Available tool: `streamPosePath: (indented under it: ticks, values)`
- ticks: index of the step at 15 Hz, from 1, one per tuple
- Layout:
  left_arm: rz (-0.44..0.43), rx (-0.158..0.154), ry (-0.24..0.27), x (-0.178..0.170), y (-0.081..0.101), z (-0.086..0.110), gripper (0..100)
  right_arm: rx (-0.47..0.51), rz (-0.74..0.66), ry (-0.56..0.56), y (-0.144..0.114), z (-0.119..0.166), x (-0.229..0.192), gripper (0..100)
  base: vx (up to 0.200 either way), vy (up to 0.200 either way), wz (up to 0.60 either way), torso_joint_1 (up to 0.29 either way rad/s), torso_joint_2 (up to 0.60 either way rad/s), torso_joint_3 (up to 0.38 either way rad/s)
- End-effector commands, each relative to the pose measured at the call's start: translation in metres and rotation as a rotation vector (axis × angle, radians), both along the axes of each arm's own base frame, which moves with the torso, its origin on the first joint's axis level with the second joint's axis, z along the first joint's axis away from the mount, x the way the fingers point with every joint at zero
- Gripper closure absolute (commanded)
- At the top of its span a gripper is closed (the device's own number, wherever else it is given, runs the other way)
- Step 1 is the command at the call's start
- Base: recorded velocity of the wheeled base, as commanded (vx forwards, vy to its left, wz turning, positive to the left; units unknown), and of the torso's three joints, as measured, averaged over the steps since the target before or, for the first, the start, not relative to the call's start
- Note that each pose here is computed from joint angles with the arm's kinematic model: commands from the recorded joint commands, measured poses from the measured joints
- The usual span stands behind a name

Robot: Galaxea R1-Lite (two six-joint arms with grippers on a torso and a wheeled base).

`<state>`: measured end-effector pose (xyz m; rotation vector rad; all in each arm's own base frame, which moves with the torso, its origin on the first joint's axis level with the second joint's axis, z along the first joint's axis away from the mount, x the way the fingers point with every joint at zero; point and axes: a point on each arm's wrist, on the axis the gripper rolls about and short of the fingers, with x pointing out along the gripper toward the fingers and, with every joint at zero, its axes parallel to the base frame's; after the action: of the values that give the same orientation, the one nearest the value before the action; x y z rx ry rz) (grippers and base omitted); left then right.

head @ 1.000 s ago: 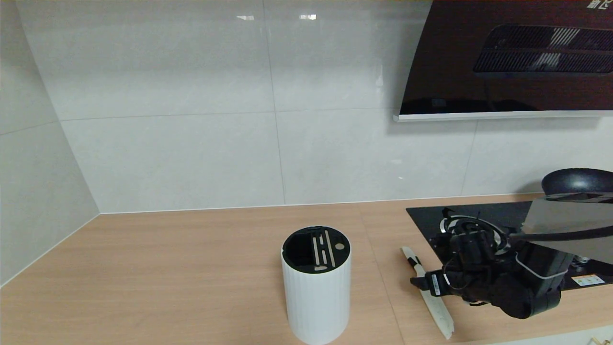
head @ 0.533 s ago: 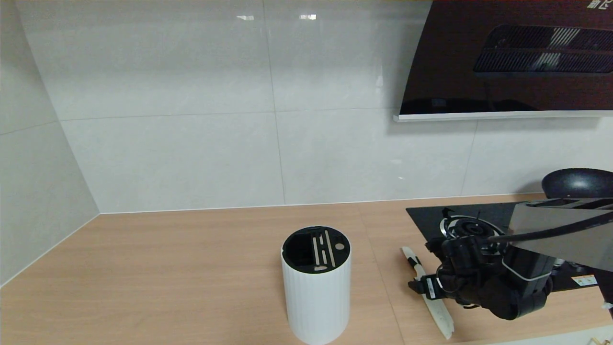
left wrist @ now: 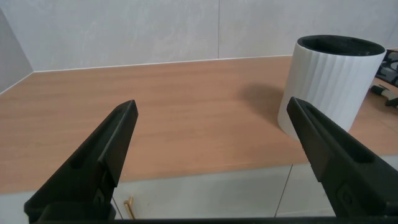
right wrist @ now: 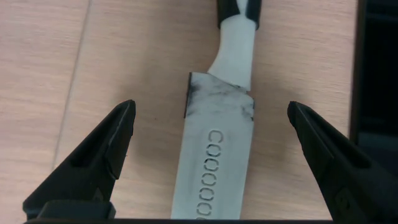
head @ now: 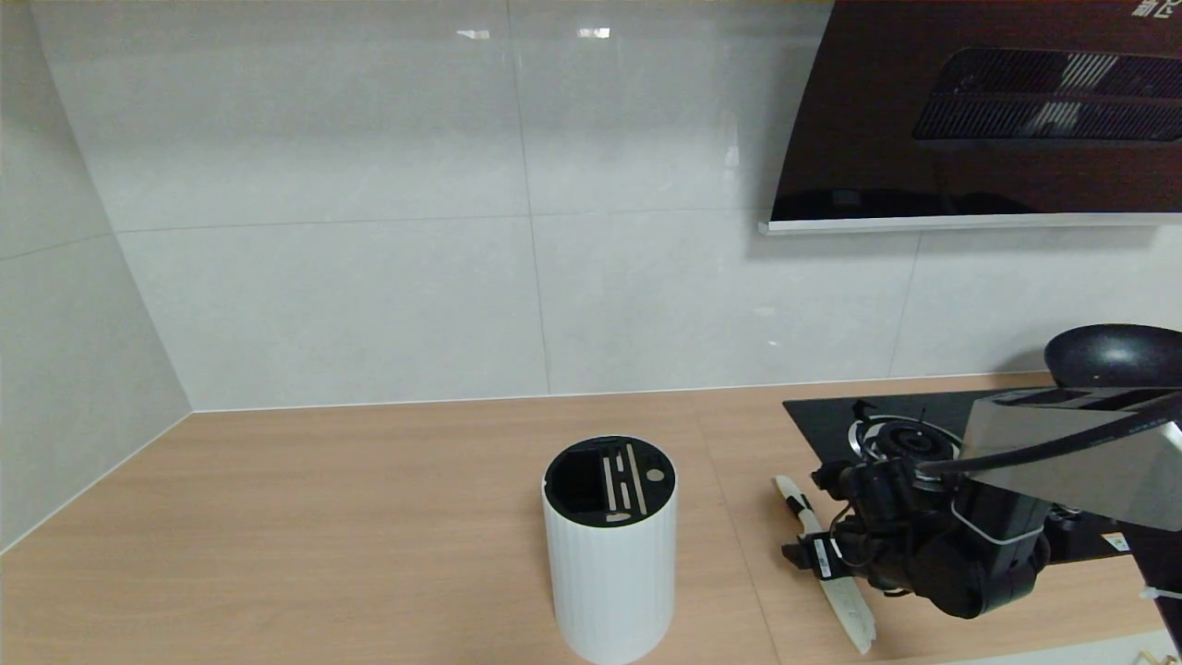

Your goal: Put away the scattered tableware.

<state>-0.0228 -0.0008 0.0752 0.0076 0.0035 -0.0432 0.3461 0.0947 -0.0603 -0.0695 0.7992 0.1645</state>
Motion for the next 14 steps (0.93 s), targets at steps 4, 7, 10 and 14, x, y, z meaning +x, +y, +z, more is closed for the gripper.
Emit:
streamPosePath:
  ticks: [4, 7, 10, 14]
  values:
    - [0.0, 0.0, -0.001, 0.0, 0.0, 0.0, 0, -0.004, -0.004, -0.001, 0.0004, -0.0022, 0.0017, 0, 0.0, 0.0, 0.0, 0.0, 0.0, 0.0]
    - [0.0, 0.0, -0.001, 0.0, 0.0, 0.0, 0, -0.006, -0.003, 0.003, 0.0004, -0.0039, 0.0015, 100, 0.0, 0.0, 0.0, 0.0, 0.0, 0.0]
    - [0.0, 0.0, -0.001, 0.0, 0.0, 0.0, 0, -0.008, -0.001, 0.011, 0.0007, -0.0063, 0.0006, 100, 0.0, 0.0, 0.0, 0.0, 0.0, 0.0]
    - [0.0, 0.0, -0.001, 0.0, 0.0, 0.0, 0, -0.008, -0.001, 0.011, 0.0007, -0.0063, 0.0006, 100, 0.0, 0.0, 0.0, 0.0, 0.0, 0.0]
